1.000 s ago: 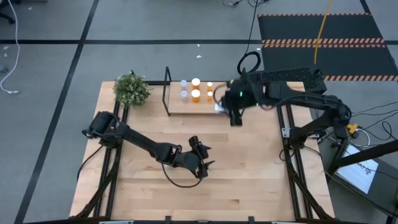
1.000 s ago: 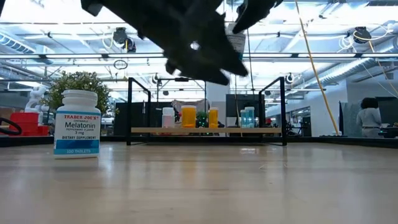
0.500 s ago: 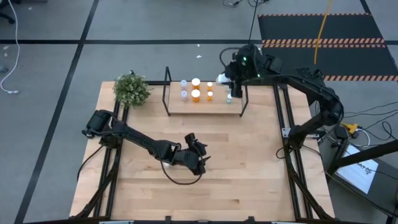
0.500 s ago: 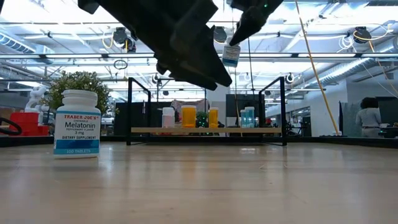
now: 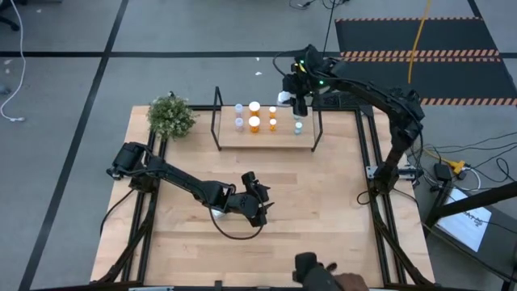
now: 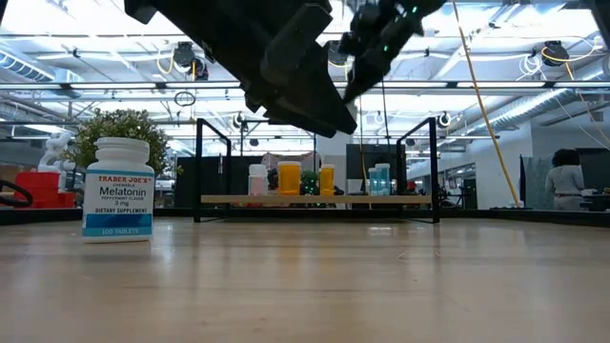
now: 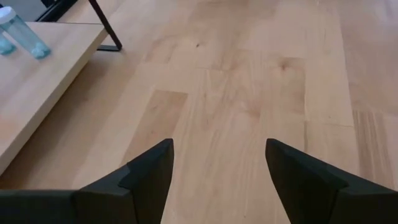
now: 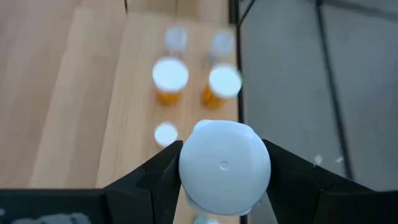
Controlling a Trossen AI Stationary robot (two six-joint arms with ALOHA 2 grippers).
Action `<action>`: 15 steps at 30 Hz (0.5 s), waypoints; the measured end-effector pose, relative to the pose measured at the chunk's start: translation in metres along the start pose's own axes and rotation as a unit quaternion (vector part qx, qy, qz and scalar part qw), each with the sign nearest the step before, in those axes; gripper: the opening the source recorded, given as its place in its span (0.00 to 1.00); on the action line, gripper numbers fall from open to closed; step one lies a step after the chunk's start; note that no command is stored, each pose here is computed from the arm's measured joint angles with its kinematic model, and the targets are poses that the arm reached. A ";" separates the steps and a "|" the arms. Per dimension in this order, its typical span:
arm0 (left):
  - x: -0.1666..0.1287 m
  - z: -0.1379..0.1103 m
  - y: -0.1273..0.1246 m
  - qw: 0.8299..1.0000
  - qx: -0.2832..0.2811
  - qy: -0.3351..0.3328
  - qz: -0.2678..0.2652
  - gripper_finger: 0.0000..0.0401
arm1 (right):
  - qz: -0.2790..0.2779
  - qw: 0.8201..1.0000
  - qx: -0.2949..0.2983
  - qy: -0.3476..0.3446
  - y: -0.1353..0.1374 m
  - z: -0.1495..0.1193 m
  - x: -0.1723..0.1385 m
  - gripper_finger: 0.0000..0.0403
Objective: Pick and place medicine bottles onto shelf by color
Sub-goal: Put the right white pill bottle on the shelf
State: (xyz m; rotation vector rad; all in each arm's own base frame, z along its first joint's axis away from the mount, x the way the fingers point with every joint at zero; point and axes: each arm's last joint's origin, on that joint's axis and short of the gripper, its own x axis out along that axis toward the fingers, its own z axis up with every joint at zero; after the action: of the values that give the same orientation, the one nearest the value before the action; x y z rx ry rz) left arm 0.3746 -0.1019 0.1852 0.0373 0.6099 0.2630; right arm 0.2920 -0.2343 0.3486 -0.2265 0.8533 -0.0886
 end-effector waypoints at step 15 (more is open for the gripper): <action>-0.001 0.000 -0.002 1.000 -0.004 -0.003 -0.004 0.63 | 0.049 0.997 0.024 0.060 -0.022 -0.035 0.058 0.48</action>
State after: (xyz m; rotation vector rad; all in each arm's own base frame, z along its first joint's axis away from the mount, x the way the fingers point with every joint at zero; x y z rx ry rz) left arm 0.3744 -0.1042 0.1856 0.0277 0.6022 0.2584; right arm 0.3037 -0.2713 0.2886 -0.1342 0.9799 -0.0315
